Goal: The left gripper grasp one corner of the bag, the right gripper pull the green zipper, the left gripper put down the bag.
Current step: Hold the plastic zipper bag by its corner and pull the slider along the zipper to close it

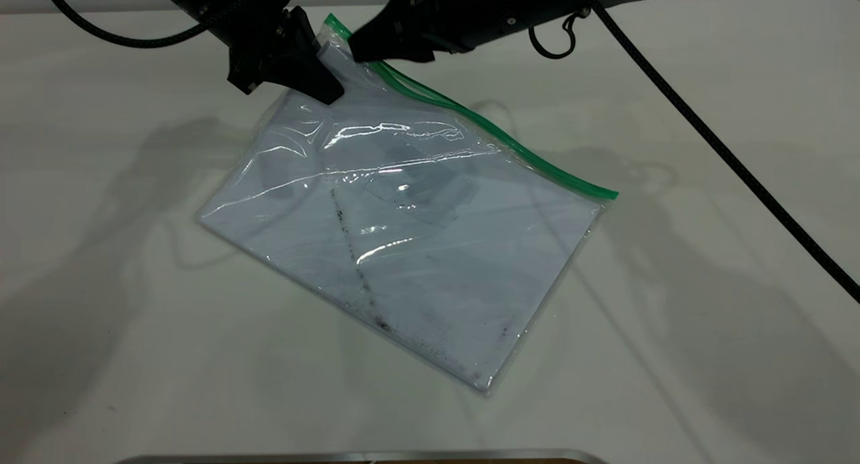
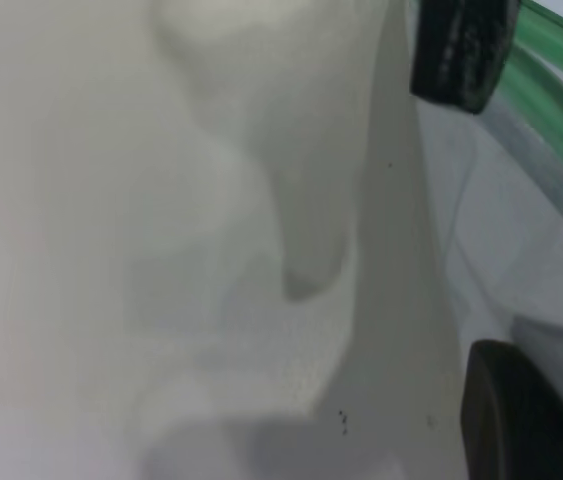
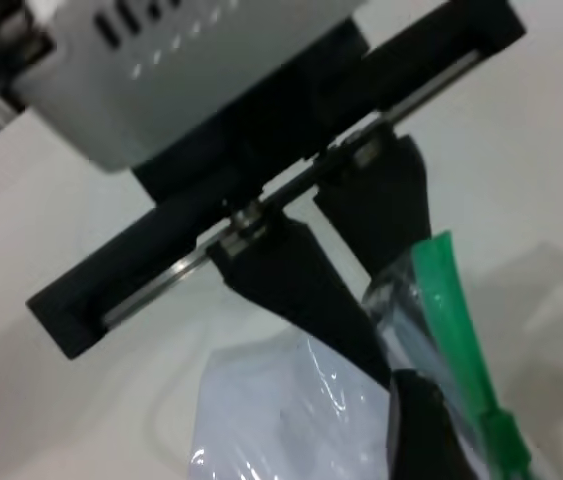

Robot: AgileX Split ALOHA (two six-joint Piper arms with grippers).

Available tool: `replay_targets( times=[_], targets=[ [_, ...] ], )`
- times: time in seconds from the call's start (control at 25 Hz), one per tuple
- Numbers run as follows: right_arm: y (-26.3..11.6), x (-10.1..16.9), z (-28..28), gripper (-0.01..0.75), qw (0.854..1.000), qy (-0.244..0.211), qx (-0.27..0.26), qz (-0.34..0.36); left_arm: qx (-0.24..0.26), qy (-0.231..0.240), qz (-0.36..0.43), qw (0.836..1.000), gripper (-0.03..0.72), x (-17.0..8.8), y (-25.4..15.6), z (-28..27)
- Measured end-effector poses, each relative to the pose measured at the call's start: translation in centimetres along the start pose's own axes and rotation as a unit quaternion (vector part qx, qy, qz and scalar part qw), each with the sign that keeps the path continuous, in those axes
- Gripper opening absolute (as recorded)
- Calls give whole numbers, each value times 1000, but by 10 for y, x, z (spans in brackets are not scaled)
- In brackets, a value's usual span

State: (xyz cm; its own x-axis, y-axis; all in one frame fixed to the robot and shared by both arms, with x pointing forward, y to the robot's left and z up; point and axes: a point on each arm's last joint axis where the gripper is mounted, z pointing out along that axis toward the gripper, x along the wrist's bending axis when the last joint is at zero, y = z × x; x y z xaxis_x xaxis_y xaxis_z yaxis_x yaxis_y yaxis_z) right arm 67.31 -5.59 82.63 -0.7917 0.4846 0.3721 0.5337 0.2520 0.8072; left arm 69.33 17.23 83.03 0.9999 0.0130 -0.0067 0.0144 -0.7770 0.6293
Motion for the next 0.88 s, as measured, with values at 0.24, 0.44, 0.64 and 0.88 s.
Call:
replay_targets(
  times=[0.24, 0.44, 0.64, 0.88],
  targets=[
    [-3, -2, 2, 422, 1000, -2, -1, 8, 0, 0, 0, 1000, 67, 0, 0, 0],
    [-5, -3, 2, 372, 1000, -8, 1, 9, 0, 0, -1, 1000, 67, 0, 0, 0],
    [-6, -5, 3, 293, 1000, -14, 3, 10, 0, 1, -1, 1000, 67, 0, 0, 0],
    [-6, -5, 3, 141, 1000, -14, 3, 0, 0, 1, -1, 1000, 68, 0, 0, 0]
  ],
)
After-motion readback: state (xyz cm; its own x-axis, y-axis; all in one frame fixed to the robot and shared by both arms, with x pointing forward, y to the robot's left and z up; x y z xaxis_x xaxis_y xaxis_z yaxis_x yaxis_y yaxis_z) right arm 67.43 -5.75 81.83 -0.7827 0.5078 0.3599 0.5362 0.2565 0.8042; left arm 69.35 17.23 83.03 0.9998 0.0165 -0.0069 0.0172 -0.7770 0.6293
